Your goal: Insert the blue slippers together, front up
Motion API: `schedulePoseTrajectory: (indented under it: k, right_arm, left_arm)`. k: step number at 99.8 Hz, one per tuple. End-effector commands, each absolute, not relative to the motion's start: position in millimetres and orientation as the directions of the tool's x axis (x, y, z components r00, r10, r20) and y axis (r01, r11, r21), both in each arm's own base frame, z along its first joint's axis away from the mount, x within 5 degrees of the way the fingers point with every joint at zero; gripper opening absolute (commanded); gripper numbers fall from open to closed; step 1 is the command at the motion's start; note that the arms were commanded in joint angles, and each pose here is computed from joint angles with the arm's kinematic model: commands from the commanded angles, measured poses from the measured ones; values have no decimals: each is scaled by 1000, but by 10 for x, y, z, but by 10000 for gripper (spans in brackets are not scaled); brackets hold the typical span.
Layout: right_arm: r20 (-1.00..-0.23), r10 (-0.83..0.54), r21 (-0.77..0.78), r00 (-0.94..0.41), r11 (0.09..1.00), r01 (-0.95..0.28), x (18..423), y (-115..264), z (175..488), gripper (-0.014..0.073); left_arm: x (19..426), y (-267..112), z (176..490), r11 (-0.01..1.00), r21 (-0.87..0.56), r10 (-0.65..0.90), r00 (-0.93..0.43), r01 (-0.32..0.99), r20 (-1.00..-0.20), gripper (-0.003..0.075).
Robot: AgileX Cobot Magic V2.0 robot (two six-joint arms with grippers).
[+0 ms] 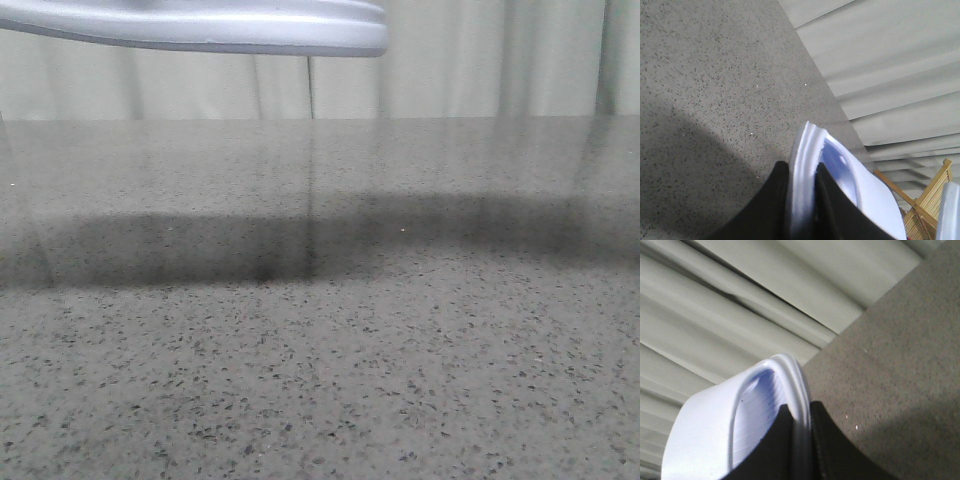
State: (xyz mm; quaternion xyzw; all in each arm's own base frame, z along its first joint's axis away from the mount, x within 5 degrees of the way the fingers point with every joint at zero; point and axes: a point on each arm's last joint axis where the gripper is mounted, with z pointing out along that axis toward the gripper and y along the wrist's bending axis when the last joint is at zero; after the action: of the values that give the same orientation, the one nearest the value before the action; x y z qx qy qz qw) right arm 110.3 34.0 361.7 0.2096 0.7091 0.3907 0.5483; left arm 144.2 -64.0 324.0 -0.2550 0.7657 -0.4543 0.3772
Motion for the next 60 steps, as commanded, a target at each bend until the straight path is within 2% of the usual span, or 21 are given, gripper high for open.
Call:
schedulePoseTrajectory:
  k: [1,17,32,60]
  right_arm:
    - [-591,749,805,-298,571,-163,1057,342,3751,-107]
    - [-583,728,806,-362,576,-138,1042,375,3692,-107]
    - [-581,721,805,-377,579,-133,1037,382,3678,-107]
    - [-569,710,808,-415,577,-120,1023,404,3649,-107]
  left_arm:
    - [1465,-635,3358,413,-910,-766,-549,-23,-334,16]
    - [1457,-645,3351,411,-911,-760,-562,-28,-326,16]
    - [1433,-679,3343,385,-922,-749,-598,-42,-286,16]
    - [1397,-748,3392,341,-940,-711,-649,18,-271,16]
